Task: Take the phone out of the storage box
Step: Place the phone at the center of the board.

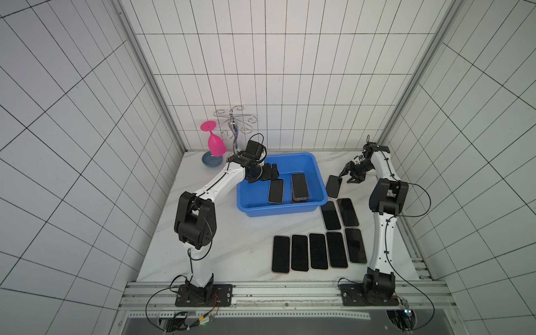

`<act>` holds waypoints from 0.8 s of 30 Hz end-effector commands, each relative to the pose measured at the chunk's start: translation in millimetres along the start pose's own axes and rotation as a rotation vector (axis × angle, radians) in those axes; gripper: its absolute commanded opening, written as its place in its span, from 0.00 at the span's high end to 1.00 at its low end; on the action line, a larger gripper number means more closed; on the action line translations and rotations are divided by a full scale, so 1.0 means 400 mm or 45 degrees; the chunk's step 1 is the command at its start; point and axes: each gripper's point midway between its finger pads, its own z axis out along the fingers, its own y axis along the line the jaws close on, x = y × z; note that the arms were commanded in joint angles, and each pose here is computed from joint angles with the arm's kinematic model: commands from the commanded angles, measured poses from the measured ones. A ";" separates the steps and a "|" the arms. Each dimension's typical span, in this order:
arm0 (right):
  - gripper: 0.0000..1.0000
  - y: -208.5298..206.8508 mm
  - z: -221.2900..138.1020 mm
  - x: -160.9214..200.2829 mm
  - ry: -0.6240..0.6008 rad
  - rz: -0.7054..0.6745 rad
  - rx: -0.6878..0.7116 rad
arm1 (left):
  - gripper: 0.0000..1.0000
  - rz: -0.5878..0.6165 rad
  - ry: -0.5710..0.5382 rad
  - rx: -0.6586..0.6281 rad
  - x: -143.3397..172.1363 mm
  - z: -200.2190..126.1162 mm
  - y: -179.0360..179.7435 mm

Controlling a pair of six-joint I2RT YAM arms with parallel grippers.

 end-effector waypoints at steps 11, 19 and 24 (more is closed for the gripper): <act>0.01 0.103 -0.006 0.144 -0.016 0.023 0.369 | 0.02 -0.028 0.003 -0.011 0.002 0.009 0.032; 0.01 0.100 -0.043 0.140 -0.126 -0.036 0.577 | 0.02 -0.065 0.002 -0.020 0.011 -0.005 0.067; 0.01 0.101 0.016 0.154 -0.069 -0.049 0.597 | 0.02 -0.093 0.001 -0.024 0.021 -0.010 0.087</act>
